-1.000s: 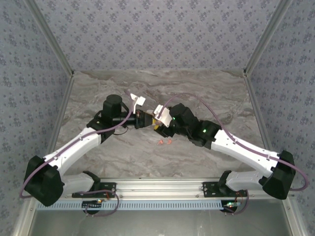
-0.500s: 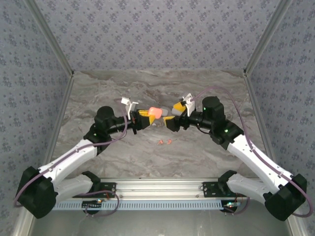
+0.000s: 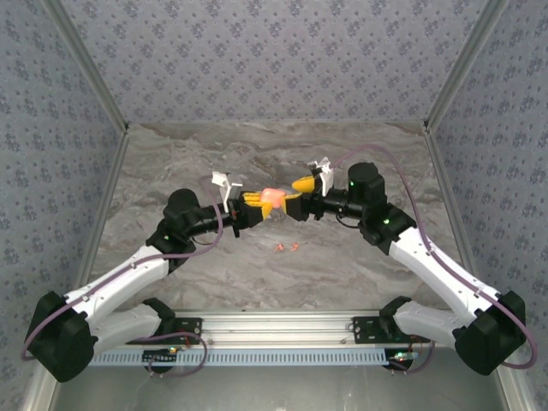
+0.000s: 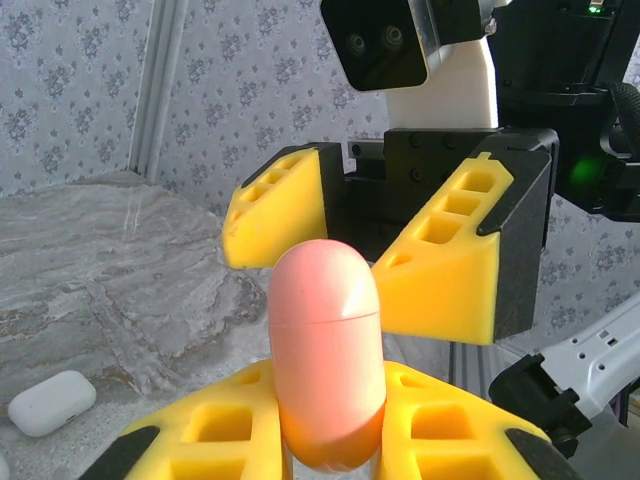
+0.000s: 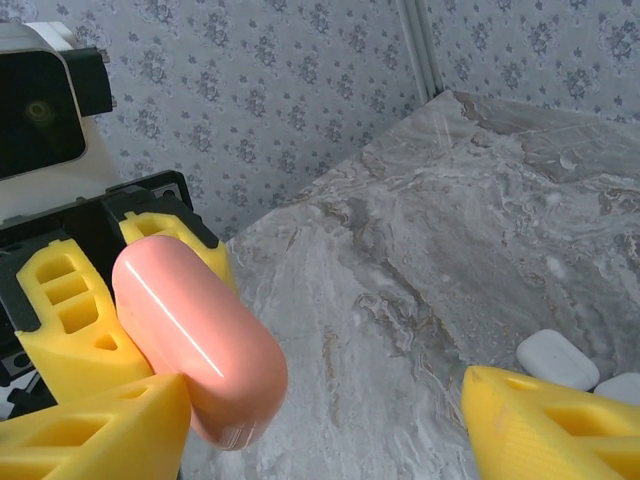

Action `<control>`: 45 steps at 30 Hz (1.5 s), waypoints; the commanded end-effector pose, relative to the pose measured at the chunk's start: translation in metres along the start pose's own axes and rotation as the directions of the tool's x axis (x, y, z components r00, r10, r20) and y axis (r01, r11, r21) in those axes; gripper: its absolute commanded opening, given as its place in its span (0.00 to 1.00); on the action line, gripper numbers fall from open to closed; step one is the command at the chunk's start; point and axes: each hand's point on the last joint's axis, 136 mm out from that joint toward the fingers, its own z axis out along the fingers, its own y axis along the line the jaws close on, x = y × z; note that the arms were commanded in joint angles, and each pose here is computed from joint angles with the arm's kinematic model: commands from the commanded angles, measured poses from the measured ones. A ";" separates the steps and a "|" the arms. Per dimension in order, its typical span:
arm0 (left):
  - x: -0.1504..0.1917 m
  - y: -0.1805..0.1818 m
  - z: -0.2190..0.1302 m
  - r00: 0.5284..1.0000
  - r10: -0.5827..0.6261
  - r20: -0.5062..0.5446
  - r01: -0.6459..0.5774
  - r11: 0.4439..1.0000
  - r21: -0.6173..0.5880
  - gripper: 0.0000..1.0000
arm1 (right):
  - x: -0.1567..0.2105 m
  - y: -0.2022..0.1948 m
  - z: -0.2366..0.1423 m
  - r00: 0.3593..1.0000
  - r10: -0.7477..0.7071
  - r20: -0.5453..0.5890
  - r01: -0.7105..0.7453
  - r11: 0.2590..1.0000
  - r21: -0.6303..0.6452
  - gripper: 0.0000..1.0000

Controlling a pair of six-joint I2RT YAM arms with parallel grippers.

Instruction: Insert the wireless bluetooth earbuds into the charging case

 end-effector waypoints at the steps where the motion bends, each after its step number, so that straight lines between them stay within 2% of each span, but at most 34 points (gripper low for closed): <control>1: -0.019 -0.016 -0.002 0.996 0.074 0.053 -0.077 0.996 0.048 0.08 | -0.023 -0.005 -0.004 0.999 0.003 0.048 -0.004 1.000 0.020 0.73; 13: -0.019 -0.018 -0.001 0.996 0.082 0.042 -0.084 0.995 0.053 0.07 | -0.029 -0.014 0.001 0.999 0.024 0.030 -0.025 0.999 0.027 0.72; 21: -0.014 -0.009 -0.005 0.996 0.088 0.027 -0.088 0.996 -0.013 0.07 | -0.029 -0.011 -0.025 0.998 0.023 0.055 -0.027 0.998 0.064 0.72; 24: -0.010 -0.006 -0.011 0.996 0.091 0.017 -0.090 0.995 -0.048 0.07 | -0.006 -0.027 -0.029 0.997 0.079 0.006 -0.079 0.986 0.149 0.72; 27: -0.004 -0.004 -0.019 0.996 0.089 -0.004 -0.089 0.993 -0.083 0.07 | 0.037 -0.053 -0.026 0.975 0.199 -0.100 -0.166 0.949 0.267 0.68; 31: 0.007 -0.003 -0.033 0.996 0.082 -0.025 -0.085 0.988 -0.129 0.07 | 0.101 -0.082 -0.022 0.891 0.394 -0.225 -0.271 0.860 0.433 0.61; 36: 0.017 -0.002 -0.048 0.997 0.073 -0.029 -0.077 0.982 -0.175 0.07 | 0.162 -0.096 -0.012 0.792 0.510 -0.336 -0.224 0.754 0.618 0.58; 40: 0.020 -0.002 -0.055 0.997 0.078 -0.026 -0.081 0.978 -0.194 0.07 | 0.195 -0.098 0.007 0.727 0.585 -0.360 -0.222 0.696 0.682 0.57; 45: 0.021 -0.004 -0.059 0.995 0.090 -0.035 -0.095 0.976 -0.196 0.06 | 0.220 -0.104 0.025 0.685 0.618 -0.386 -0.171 0.651 0.740 0.55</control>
